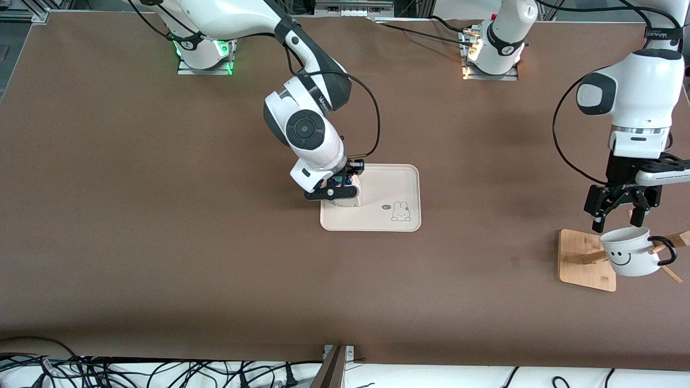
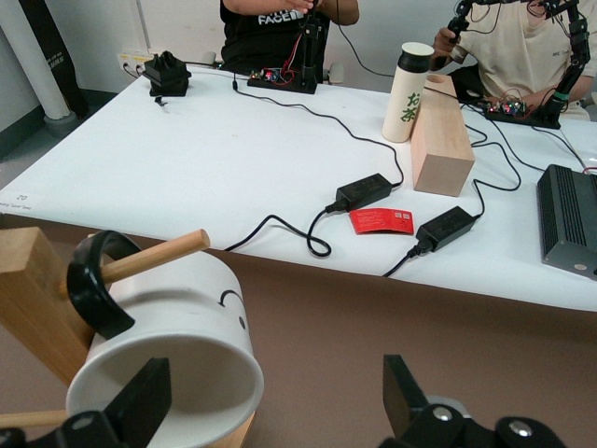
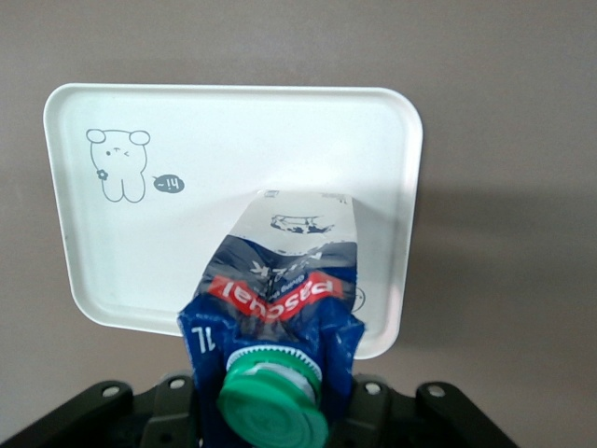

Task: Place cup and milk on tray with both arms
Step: 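Carry the carton onto the tray with the right gripper while the left grasps the mug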

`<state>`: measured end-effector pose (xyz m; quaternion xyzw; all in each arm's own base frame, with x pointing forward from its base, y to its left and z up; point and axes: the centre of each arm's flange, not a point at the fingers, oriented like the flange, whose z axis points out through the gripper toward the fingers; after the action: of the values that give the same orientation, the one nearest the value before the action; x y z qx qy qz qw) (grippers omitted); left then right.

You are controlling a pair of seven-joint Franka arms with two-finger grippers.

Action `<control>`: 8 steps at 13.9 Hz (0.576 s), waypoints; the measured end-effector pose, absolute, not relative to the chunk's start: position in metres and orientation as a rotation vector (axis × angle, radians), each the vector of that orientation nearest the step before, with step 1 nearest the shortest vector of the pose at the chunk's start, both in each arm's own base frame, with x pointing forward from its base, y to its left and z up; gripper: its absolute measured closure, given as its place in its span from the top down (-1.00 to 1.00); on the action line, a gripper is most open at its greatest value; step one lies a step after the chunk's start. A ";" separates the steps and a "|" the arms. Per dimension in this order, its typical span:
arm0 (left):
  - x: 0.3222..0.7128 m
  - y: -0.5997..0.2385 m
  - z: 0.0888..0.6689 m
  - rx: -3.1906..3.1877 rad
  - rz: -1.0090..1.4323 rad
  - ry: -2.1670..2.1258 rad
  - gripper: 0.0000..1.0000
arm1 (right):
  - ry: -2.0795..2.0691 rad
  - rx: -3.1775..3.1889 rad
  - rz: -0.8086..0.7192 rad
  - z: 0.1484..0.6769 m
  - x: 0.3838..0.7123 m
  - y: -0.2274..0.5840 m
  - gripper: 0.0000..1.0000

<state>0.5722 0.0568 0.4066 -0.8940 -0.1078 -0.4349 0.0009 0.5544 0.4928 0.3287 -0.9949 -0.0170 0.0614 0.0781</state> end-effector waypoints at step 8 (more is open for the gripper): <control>0.576 0.049 0.384 -2.801 -1.436 -0.501 1.00 | -0.056 -3.001 0.164 0.329 0.555 0.491 -0.19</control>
<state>0.5757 0.0495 0.3837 -0.8786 -0.1570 -0.4504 -0.0229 0.5554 0.4915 0.3288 -0.9960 -0.0186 0.0546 0.0678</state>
